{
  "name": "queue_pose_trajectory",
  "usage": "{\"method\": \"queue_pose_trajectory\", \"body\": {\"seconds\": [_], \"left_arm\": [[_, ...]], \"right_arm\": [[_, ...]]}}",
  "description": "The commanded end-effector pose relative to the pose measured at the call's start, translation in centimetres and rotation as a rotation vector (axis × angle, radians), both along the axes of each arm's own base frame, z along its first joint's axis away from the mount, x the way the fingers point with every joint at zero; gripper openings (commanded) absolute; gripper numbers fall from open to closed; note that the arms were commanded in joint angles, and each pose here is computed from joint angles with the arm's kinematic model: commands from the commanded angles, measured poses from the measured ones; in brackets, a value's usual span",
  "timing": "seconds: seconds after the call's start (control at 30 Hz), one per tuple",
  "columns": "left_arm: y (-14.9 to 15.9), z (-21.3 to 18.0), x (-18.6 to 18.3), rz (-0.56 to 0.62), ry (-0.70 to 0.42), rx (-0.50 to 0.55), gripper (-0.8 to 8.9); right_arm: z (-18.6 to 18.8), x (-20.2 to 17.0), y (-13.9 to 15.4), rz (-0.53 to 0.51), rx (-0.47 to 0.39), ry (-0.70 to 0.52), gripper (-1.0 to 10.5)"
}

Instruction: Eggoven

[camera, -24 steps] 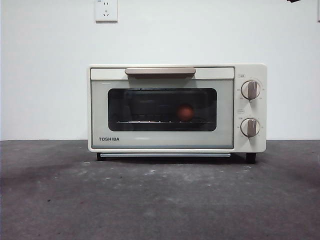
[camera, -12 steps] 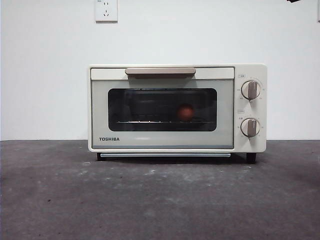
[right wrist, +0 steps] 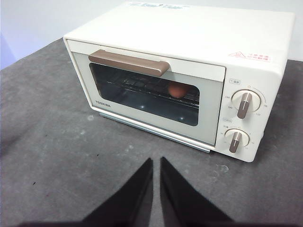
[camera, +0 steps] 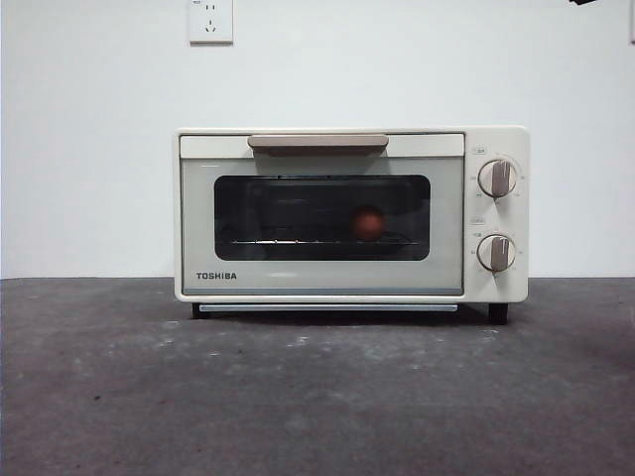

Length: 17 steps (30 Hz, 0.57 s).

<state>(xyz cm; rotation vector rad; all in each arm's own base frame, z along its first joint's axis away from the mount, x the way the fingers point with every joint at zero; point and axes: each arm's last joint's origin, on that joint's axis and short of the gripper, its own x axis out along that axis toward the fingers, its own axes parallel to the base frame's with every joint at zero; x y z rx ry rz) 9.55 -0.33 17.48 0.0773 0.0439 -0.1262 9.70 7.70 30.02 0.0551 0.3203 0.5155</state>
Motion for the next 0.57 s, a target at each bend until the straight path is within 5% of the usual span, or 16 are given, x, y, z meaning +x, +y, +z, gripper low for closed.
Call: {"method": "queue_pose_trajectory", "body": {"seconds": [0.03, 0.3, 0.57], "left_arm": [[0.0, -1.0, 0.0, 0.005, 0.013, 0.002, 0.08], [0.0, -2.8, 0.0, 0.01, 0.136, -0.044, 0.08], [0.0, -2.7, 0.0, 0.014, 0.137, -0.085, 0.07]], "right_arm": [[0.3, 0.0, 0.1, 0.007, 0.002, -0.017, 0.0], [0.3, 0.0, 0.1, 0.007, 0.002, -0.016, 0.0], [0.3, 0.0, 0.1, 0.007, 0.002, -0.016, 0.0]]}}
